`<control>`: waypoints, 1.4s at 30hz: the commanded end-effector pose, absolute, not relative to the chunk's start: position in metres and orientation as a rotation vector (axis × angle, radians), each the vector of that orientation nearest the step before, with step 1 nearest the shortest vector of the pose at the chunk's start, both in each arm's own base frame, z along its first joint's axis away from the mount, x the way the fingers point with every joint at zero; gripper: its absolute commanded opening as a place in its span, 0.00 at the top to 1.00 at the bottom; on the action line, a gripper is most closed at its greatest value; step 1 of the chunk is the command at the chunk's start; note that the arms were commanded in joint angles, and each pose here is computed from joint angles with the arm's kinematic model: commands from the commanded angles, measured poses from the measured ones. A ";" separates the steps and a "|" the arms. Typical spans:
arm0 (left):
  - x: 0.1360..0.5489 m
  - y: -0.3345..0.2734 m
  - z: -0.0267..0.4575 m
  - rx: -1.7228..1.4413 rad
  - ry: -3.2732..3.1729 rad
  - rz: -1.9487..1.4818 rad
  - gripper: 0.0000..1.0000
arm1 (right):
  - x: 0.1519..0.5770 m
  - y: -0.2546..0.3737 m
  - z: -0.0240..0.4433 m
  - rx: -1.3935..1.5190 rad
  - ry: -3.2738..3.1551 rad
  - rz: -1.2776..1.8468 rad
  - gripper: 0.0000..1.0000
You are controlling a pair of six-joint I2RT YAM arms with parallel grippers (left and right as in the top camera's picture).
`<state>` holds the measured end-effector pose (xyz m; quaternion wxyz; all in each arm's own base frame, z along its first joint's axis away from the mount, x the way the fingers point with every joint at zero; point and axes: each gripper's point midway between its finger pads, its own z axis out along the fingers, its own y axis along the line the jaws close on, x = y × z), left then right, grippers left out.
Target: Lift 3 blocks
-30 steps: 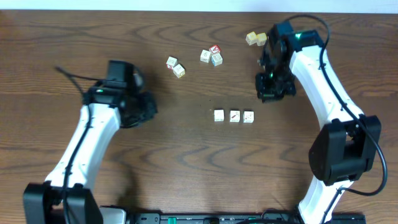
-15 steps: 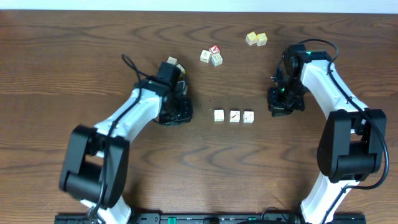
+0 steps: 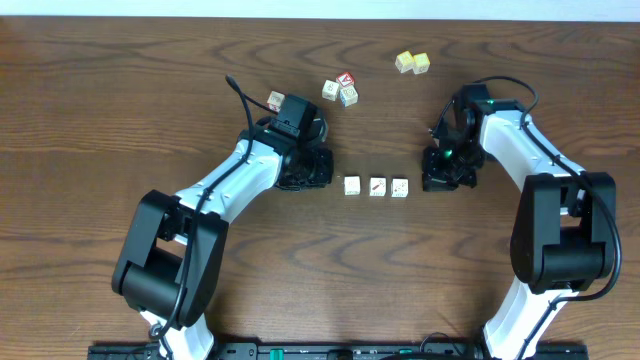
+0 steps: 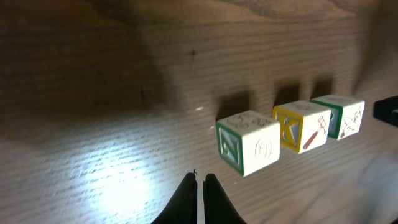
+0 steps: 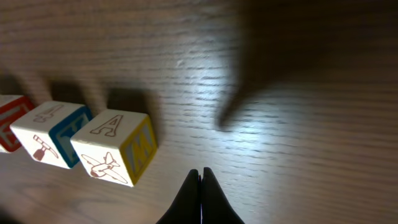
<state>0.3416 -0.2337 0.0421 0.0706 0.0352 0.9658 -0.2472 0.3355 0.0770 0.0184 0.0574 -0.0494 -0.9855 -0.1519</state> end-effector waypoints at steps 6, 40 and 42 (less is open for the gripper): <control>0.349 -0.230 0.015 -0.048 2.961 -0.664 0.92 | 0.329 0.096 0.008 -0.190 -2.955 -0.549 0.99; 0.341 -0.251 0.011 -0.003 2.971 -0.787 0.93 | 0.344 0.130 0.002 -0.253 -3.007 -0.630 0.99; 0.340 -0.253 0.011 0.005 2.973 -0.788 0.93 | 0.345 0.131 0.002 -0.284 -3.002 -0.629 0.99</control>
